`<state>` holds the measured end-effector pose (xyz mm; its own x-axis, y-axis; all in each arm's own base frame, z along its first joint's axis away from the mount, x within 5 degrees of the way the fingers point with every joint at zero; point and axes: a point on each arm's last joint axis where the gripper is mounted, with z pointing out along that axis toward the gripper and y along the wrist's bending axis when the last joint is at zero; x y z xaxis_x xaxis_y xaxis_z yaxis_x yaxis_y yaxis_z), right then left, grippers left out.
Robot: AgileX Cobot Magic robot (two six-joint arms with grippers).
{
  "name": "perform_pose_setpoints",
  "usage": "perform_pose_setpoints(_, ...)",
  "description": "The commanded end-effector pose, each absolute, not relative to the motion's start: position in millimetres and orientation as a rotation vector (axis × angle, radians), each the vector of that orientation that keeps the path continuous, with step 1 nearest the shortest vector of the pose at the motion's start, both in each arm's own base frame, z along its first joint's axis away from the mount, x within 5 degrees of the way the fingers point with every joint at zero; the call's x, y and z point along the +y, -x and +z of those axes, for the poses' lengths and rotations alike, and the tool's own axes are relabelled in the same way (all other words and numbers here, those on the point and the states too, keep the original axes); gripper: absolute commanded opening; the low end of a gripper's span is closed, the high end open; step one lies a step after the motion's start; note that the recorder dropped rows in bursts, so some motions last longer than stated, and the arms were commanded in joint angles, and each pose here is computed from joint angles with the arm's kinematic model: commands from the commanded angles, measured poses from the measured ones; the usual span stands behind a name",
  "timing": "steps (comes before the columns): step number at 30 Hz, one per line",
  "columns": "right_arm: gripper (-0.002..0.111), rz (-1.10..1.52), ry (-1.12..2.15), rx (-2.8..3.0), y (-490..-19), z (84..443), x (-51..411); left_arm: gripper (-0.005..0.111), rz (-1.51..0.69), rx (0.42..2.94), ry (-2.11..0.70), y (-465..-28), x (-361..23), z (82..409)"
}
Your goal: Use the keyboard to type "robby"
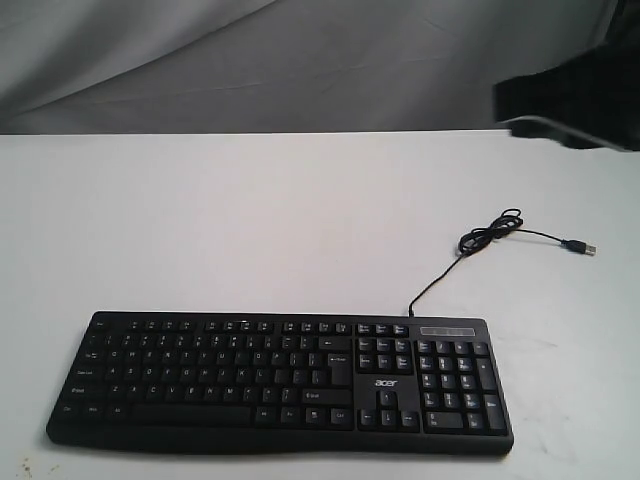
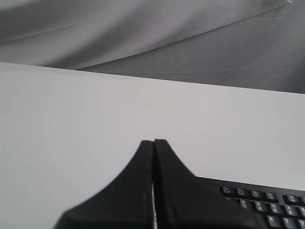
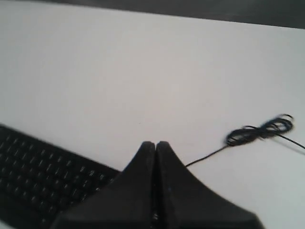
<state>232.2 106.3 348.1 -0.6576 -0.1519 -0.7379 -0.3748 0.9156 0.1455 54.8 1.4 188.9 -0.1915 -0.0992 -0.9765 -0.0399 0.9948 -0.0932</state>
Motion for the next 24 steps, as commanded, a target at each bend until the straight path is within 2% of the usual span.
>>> perform_pose_setpoints(1, 0.0, 0.461, 0.756, 2.328, -250.7, 333.7, 162.8, 0.0, -0.066, 1.762, 0.107, -54.7, 1.0, 187.7)
perform_pose_setpoints(4, 0.0, 0.568, 0.906, 2.319, -262.1, 320.4, 201.7, 0.0, -0.066, 1.762, 0.107, -54.7, 1.0, 187.7)
perform_pose_setpoints(8, 0.0, 0.587, 1.008, 2.299, -276.8, 297.6, 243.8, 0.0, -0.066, 1.762, 0.107, -54.7, 1.0, 187.7)
perform_pose_setpoints(15, 0.0, 0.626, 1.115, 2.259, -289.3, 266.2, 297.8, 0.0, -0.066, 1.762, 0.107, -54.7, 1.0, 187.7)
perform_pose_setpoints(24, 0.0, 0.612, 1.269, 2.156, -278.8, 223.4, 349.6, 0.0, -0.066, 1.762, 0.107, -54.7, 1.0, 187.7)
